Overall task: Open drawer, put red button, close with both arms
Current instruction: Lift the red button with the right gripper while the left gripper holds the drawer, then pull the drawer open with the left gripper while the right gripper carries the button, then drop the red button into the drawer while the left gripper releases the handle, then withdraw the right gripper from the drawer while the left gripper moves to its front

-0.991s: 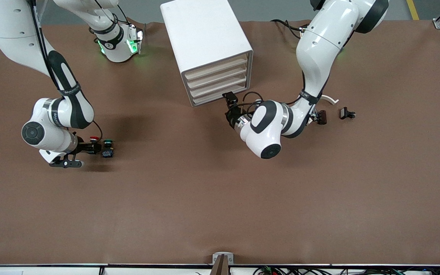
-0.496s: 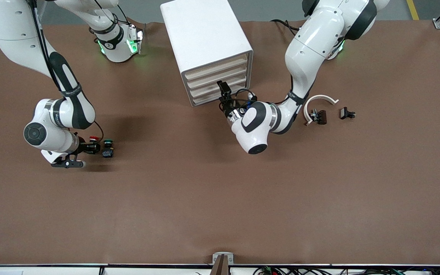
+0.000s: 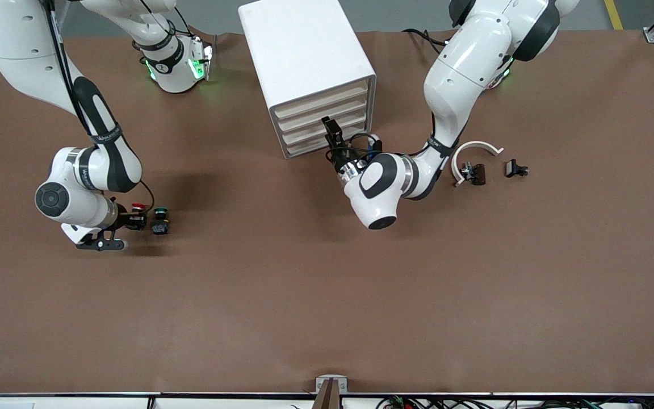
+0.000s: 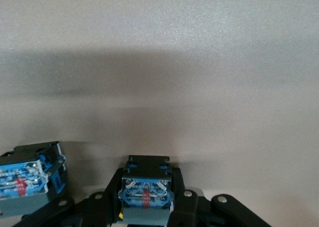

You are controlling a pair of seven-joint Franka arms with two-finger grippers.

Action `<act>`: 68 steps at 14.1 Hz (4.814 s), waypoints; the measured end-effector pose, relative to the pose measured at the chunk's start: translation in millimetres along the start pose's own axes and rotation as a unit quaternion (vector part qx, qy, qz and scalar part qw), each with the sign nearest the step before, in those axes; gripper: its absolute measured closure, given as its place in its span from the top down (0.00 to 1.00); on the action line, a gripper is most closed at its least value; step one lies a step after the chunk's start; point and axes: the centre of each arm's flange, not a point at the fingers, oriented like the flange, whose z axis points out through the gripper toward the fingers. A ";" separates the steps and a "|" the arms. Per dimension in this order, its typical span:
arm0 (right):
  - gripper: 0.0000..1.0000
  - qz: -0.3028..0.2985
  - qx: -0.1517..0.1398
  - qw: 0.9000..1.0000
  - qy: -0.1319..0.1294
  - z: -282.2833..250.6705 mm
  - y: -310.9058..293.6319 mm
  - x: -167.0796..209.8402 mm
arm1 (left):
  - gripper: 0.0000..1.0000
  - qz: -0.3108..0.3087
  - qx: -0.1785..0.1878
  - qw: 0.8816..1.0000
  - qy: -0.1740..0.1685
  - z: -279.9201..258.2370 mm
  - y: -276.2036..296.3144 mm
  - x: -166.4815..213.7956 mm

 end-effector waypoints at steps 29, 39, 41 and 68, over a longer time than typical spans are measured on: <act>0.42 0.253 -0.037 0.961 -0.108 -286.1 -321.1 -79.4 | 0.14 -0.024 -0.026 0.998 -0.052 -100.7 -0.7 27.7; 0.42 0.407 0.032 0.909 -0.085 -279.4 -461.3 -122.7 | 0.51 -0.035 -0.077 0.993 -0.088 -162.6 -1.6 49.2; 0.42 0.421 0.032 0.903 -0.082 -264.1 -487.7 -133.9 | 0.72 -0.032 -0.105 0.989 -0.099 -191.2 -13.1 59.3; 0.85 0.433 0.012 0.898 -0.072 -180.4 -563.0 -165.2 | 1.00 0.593 -0.377 0.619 0.350 -222.4 -99.7 133.7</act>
